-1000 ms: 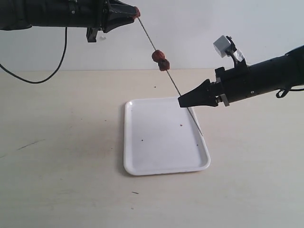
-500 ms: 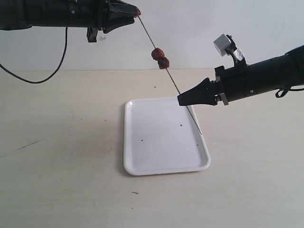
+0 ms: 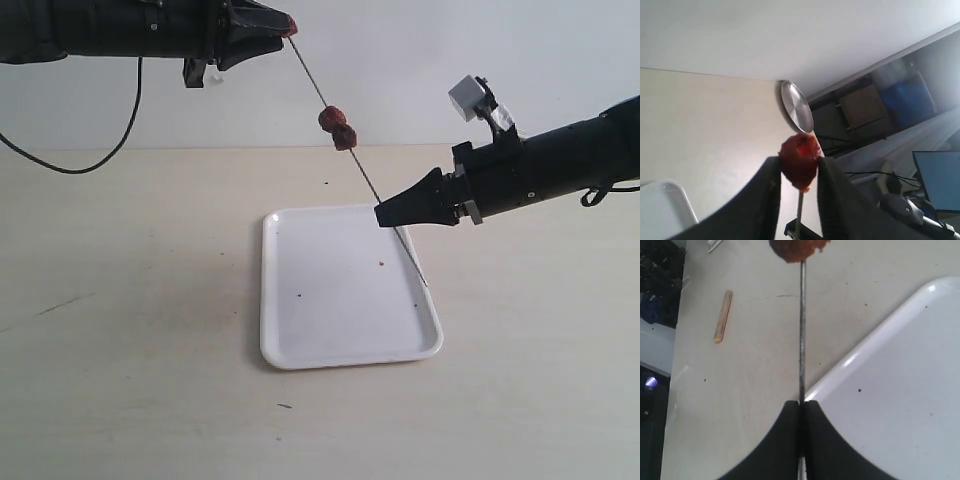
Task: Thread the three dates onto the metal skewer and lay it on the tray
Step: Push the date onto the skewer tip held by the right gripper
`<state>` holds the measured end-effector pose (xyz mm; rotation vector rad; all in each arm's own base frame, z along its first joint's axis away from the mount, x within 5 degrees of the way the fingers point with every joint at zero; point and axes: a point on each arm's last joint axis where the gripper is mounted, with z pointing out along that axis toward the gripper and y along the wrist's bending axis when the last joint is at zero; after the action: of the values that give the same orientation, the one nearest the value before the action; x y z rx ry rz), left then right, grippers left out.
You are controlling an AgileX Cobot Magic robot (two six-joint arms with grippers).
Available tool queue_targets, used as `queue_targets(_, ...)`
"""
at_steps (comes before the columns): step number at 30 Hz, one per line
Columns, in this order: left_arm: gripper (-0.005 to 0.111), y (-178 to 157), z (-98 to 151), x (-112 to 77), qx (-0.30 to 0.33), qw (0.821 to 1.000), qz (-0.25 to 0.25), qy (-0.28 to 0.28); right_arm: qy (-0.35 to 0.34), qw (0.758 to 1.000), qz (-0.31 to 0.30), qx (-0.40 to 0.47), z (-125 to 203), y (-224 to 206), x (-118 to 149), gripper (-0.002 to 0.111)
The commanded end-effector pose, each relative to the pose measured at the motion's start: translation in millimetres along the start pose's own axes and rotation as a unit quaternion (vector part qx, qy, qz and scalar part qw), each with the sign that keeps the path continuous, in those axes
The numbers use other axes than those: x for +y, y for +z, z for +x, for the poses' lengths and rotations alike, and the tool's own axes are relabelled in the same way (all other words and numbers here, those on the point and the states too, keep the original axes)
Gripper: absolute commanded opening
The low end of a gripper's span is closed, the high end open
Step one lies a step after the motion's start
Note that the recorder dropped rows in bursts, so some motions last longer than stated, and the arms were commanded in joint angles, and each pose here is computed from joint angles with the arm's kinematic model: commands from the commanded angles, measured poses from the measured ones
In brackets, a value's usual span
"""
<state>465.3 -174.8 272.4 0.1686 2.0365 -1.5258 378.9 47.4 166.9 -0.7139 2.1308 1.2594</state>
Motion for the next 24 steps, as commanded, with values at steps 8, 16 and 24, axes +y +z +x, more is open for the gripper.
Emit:
queue_targets(8,0.027,-1.3,4.4,-4.4,0.024,0.999,0.022,0.016,0.003,1.0,0.005,-0.028,-5.7,-0.5,0.3,0.0)
queue_targets(16,0.027,-1.3,4.9,-2.7,0.026,0.999,0.013,0.021,-0.007,0.999,0.0,-0.031,-6.3,-0.5,1.3,0.0)
queue_targets(24,0.027,-1.1,1.4,0.5,0.007,1.0,-0.005,0.025,-0.01,1.0,-0.002,-0.026,-5.4,-0.5,1.8,0.0)
